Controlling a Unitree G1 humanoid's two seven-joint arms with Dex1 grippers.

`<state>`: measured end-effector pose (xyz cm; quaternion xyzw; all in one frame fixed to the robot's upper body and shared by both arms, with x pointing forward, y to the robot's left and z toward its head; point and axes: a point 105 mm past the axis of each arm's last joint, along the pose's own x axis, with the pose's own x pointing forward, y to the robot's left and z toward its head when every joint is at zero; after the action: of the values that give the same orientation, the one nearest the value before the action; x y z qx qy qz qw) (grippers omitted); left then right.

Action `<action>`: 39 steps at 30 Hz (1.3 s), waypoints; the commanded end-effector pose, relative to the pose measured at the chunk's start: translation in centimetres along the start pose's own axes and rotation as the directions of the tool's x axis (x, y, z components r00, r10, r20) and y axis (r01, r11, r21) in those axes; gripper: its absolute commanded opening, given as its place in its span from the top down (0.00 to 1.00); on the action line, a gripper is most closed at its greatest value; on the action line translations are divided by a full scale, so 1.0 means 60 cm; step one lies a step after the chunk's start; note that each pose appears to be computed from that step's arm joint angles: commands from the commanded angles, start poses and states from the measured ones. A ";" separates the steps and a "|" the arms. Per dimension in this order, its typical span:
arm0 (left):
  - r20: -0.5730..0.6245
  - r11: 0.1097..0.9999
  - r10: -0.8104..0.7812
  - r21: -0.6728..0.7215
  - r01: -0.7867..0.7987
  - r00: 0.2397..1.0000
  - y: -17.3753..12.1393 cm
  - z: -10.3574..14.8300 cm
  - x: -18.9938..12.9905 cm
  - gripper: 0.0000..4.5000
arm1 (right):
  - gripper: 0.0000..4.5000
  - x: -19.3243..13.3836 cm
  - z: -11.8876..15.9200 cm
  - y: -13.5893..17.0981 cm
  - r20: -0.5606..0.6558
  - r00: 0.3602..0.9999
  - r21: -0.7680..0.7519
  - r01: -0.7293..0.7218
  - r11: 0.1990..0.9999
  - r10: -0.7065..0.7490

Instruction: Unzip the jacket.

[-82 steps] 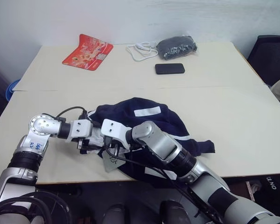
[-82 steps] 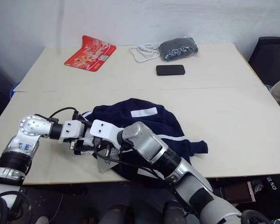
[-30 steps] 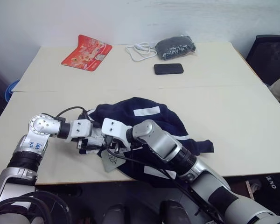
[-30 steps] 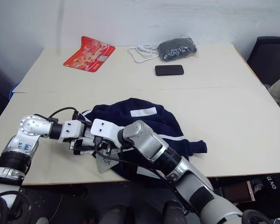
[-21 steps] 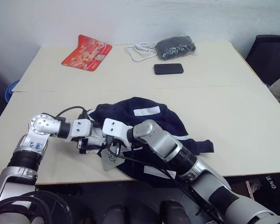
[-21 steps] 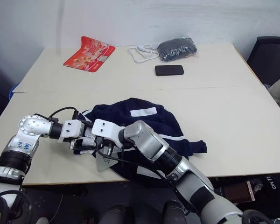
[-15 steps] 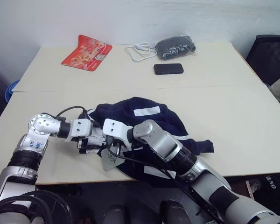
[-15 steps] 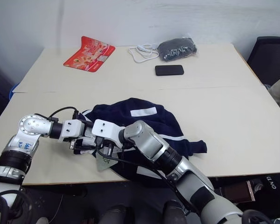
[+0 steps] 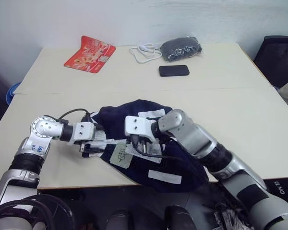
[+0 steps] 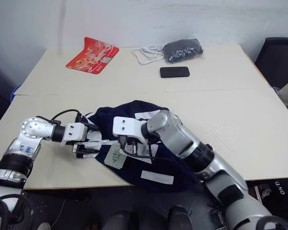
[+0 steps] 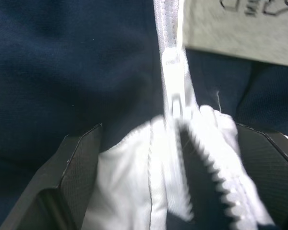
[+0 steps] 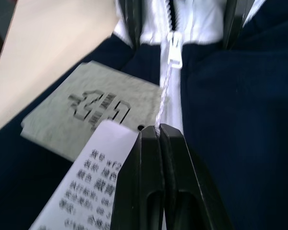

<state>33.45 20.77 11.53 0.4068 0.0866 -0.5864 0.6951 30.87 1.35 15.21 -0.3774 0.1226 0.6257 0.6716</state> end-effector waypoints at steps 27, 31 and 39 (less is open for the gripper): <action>-0.128 0.994 -0.086 -0.081 0.076 0.988 -0.039 -0.061 0.029 0.03 | 0.99 -0.304 -0.242 -0.034 -0.422 0.851 0.047 0.365 0.930 -0.313; -0.130 0.994 -0.087 -0.079 0.077 0.988 -0.040 -0.062 0.028 0.03 | 0.99 -0.352 -0.292 -0.041 -0.499 0.785 0.034 0.442 0.896 -0.368; -0.131 0.994 -0.086 -0.074 0.077 0.988 -0.038 -0.060 0.027 0.03 | 0.99 -0.444 -0.365 -0.090 -0.606 0.618 -0.012 0.621 0.783 -0.500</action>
<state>34.21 20.08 11.42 0.4178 0.0696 -0.5862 0.6907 37.32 -31.27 17.95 -0.4869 0.2663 0.2538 0.7922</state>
